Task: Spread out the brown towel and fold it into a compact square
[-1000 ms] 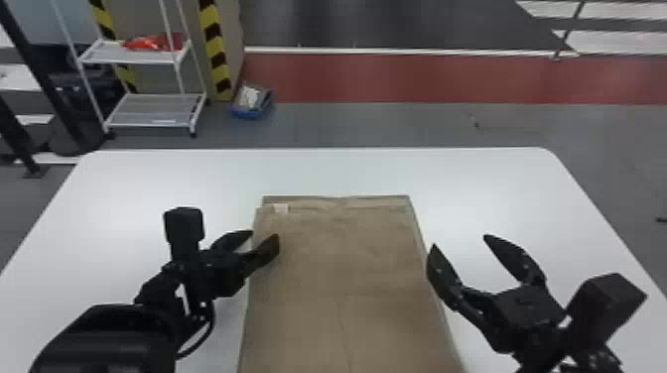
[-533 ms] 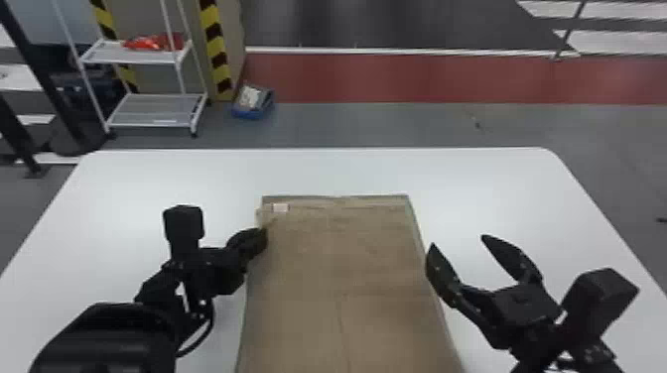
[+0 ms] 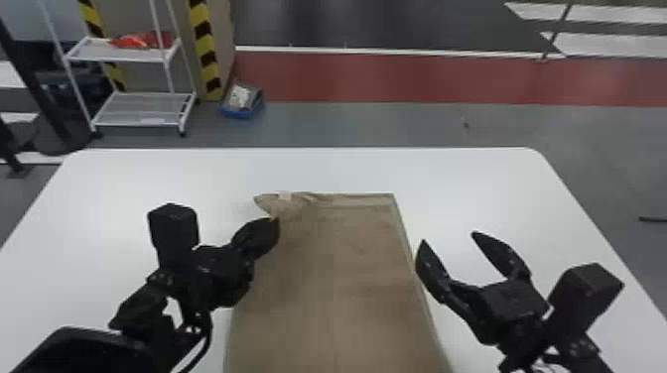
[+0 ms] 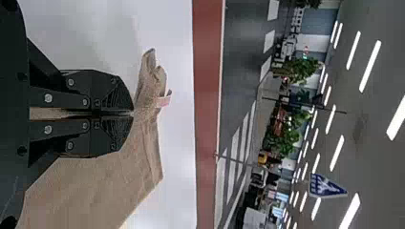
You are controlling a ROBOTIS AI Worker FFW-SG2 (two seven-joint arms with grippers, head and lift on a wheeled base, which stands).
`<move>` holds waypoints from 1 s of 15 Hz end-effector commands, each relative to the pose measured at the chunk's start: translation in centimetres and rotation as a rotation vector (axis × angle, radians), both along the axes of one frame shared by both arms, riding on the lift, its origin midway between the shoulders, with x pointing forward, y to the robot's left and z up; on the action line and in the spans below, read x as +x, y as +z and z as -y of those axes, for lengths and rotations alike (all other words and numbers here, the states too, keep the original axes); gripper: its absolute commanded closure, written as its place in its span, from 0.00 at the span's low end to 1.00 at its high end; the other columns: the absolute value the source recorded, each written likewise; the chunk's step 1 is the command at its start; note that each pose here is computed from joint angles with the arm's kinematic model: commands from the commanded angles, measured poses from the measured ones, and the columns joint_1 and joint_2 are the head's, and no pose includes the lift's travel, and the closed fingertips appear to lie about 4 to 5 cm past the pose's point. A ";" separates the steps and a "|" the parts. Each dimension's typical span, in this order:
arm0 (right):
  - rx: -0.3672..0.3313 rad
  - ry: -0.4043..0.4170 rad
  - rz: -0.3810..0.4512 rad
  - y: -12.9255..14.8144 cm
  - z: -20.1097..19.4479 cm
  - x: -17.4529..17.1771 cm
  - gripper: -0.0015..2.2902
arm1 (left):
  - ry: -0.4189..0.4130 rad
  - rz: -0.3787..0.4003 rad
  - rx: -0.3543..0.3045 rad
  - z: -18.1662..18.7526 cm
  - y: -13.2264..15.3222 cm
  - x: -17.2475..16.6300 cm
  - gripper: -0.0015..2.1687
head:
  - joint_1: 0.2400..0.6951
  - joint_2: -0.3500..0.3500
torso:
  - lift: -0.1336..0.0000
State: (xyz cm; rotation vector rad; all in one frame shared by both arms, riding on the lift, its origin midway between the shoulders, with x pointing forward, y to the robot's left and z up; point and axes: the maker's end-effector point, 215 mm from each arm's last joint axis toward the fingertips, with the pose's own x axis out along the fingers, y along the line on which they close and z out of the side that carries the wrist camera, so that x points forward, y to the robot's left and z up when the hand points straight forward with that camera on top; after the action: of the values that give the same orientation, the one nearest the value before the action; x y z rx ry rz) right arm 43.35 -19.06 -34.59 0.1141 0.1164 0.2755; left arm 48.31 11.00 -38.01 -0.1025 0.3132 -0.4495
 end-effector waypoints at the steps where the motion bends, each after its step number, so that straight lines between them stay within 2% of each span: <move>1: 0.002 -0.034 0.011 0.3 1.7 0.0 0.04 | -0.050 0.030 0.042 2.5 1.2 -2.3 0.50 | 1.00 0.36 | 0.10; 5: 0.026 -0.153 -0.011 -0.1 6.3 0.1 0.04 | -0.183 0.004 0.079 8.3 -0.5 -7.2 0.49 | 1.00 0.24 | 0.10; 6: 0.025 -0.179 -0.021 -0.3 7.0 0.0 0.04 | -0.199 -0.015 0.091 9.1 -1.6 -8.1 0.35 | 1.00 0.19 | 0.10; 7: 0.023 -0.188 -0.024 -0.4 7.3 0.0 0.04 | -0.215 -0.034 0.099 9.7 -2.7 -8.9 0.23 | 1.00 0.10 | 0.10; 9: 0.021 -0.209 -0.040 -1.1 7.8 0.0 0.04 | -0.248 -0.077 0.097 10.9 -4.6 -10.7 0.08 | 1.00 0.04 | 0.10; 10: 0.025 -0.212 -0.044 -1.2 7.9 0.0 0.04 | -0.266 -0.086 0.098 11.3 -5.0 -11.4 0.07 | 1.00 0.02 | 0.10; 12: 0.032 -0.212 -0.046 -1.3 7.8 -0.1 0.04 | -0.251 -0.089 0.111 10.4 -5.4 -11.5 0.07 | 1.00 0.00 | 0.10; 15: 0.035 -0.208 -0.057 -1.7 7.6 -0.1 0.04 | -0.151 -0.044 0.105 5.5 -3.5 -9.5 0.07 | 1.00 0.00 | 0.10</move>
State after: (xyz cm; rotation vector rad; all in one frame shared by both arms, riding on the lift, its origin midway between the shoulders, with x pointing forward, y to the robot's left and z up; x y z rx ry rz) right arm 43.28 -26.84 -36.00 0.1649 0.1481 0.0649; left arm 37.91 3.16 -42.51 0.0227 0.4156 -0.6244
